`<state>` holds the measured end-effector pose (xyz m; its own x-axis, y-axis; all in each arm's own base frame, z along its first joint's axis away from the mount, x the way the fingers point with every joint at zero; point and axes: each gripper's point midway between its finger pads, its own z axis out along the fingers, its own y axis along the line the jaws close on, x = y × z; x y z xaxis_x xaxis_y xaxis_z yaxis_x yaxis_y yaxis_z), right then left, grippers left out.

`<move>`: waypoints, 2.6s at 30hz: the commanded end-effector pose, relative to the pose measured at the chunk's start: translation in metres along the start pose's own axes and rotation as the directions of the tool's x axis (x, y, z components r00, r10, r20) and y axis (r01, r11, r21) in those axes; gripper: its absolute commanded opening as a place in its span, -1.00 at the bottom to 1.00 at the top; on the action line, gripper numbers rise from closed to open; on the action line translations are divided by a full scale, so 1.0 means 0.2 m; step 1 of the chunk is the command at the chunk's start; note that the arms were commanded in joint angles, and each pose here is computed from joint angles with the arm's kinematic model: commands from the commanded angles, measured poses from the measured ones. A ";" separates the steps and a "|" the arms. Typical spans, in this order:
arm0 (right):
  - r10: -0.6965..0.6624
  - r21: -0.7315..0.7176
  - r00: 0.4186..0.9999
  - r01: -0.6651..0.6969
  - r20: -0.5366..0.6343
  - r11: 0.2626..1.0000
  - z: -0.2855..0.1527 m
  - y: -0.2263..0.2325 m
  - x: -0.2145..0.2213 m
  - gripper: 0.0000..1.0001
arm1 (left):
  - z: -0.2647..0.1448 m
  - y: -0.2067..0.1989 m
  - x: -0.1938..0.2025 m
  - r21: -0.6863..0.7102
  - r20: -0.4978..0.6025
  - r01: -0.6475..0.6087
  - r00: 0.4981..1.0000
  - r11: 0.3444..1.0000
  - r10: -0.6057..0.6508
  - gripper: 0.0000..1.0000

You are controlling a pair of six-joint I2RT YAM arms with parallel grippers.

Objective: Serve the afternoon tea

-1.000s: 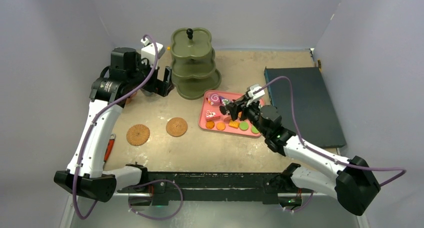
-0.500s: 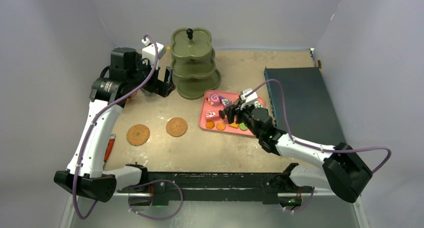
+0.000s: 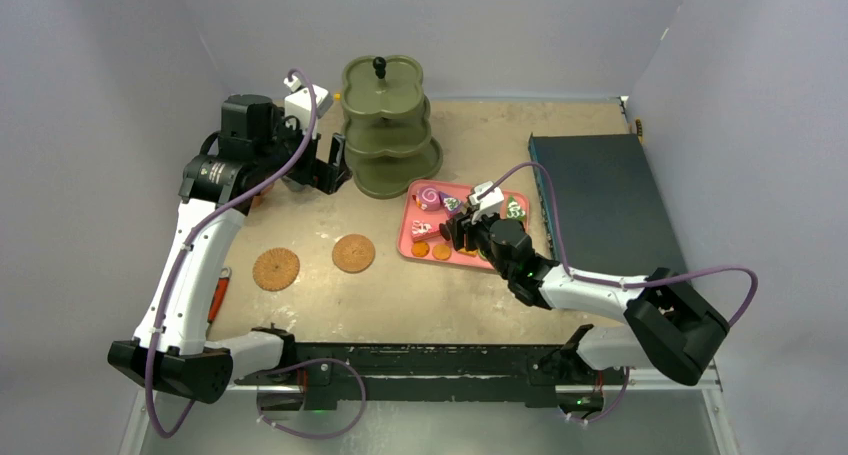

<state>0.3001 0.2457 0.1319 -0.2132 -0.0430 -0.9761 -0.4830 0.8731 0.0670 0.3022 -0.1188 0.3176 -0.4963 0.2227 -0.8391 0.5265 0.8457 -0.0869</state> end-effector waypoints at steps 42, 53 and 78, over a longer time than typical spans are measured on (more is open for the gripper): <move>-0.026 -0.010 0.872 0.036 0.489 0.999 0.50 0.01 -1.24 -0.11 | -0.04 0.00 -0.07 0.004 0.077 -0.085 0.994 0.996 0.084 0.99; 0.022 -0.039 0.867 -0.003 0.498 0.999 0.65 0.02 -1.16 -0.11 | -0.04 -0.01 -0.06 0.004 0.072 -0.093 0.993 0.996 0.092 0.99; 0.009 0.005 0.856 -0.014 0.516 1.000 0.52 -0.04 -1.13 0.46 | -0.09 -0.04 -0.08 0.020 0.092 -0.087 0.992 0.996 0.085 0.99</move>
<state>0.4560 0.3192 0.2822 0.1651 0.1587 -0.9734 -0.4957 0.8666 0.0572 0.2985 -0.1190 0.3240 -0.4311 0.2694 -0.8611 0.5726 0.8193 -0.0304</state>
